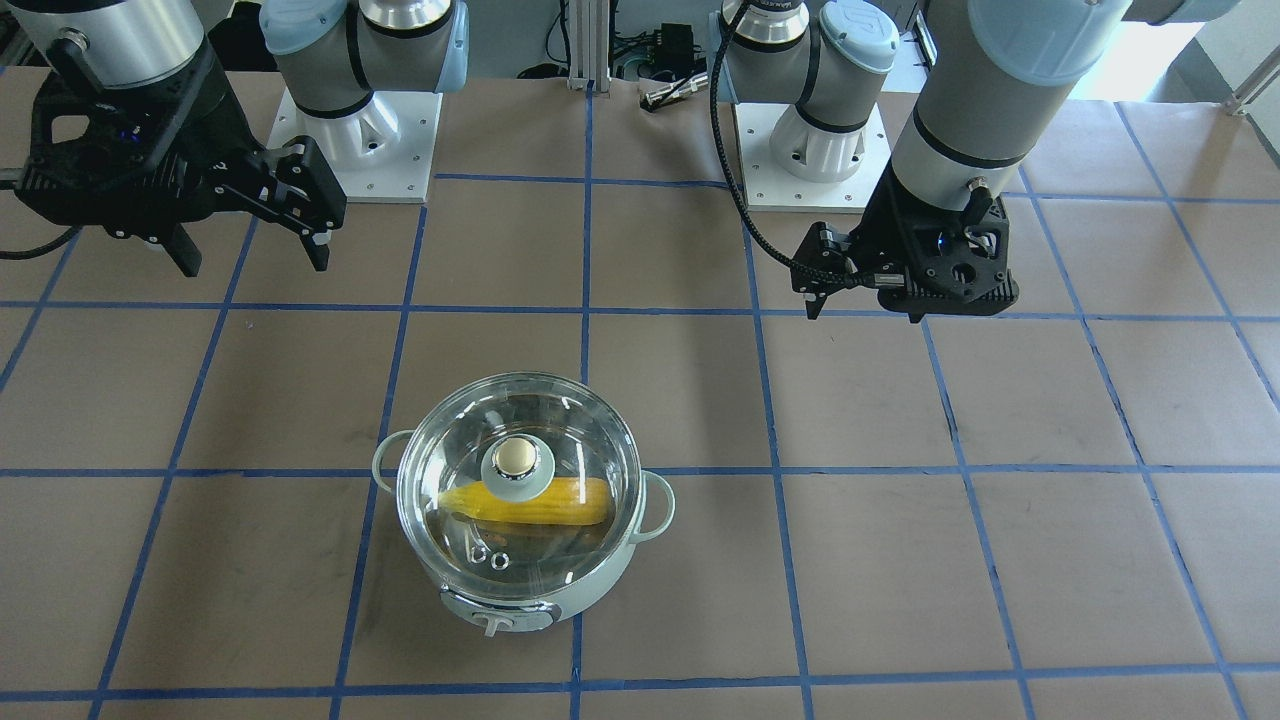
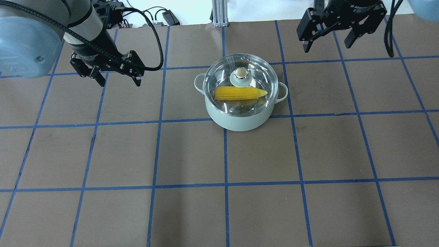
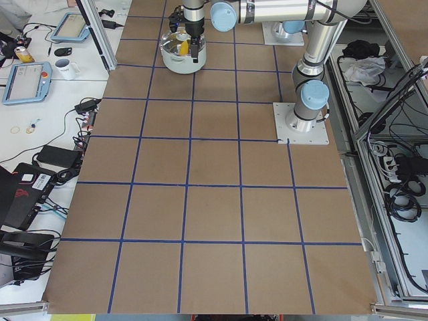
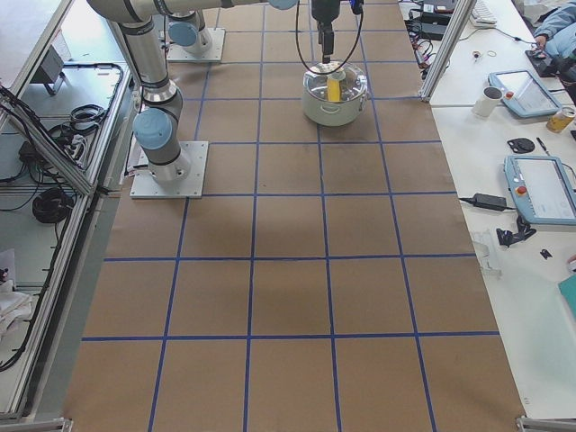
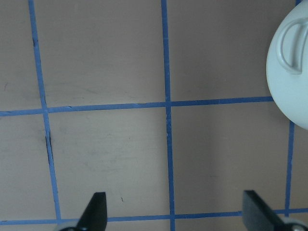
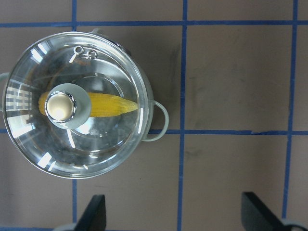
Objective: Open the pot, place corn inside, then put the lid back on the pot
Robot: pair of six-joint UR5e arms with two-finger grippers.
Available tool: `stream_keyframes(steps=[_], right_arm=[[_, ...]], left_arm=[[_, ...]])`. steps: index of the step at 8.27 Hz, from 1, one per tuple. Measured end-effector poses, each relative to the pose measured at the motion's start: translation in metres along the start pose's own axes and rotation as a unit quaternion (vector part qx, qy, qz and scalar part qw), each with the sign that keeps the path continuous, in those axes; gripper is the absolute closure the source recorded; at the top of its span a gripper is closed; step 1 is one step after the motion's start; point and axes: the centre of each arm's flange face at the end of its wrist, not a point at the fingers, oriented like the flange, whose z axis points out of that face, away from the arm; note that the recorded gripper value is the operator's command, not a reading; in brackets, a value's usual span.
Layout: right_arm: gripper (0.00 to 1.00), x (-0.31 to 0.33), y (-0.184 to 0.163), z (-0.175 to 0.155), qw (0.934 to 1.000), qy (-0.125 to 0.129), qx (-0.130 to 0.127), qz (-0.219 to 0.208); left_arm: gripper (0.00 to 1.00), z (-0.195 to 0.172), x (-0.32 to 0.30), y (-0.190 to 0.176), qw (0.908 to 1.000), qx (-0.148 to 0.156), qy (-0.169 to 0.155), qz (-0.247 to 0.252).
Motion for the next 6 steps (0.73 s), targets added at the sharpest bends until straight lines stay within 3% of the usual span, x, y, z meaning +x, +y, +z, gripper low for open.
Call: stream_keyframes(steps=[6], right_arm=[[0.0, -0.001, 0.0015, -0.0027, 0.9998, 0.0, 0.015, -0.011]], left_arm=[[0.0, 0.0054, -0.0001, 0.0004, 1.0, -0.006, -0.001, 0.003]])
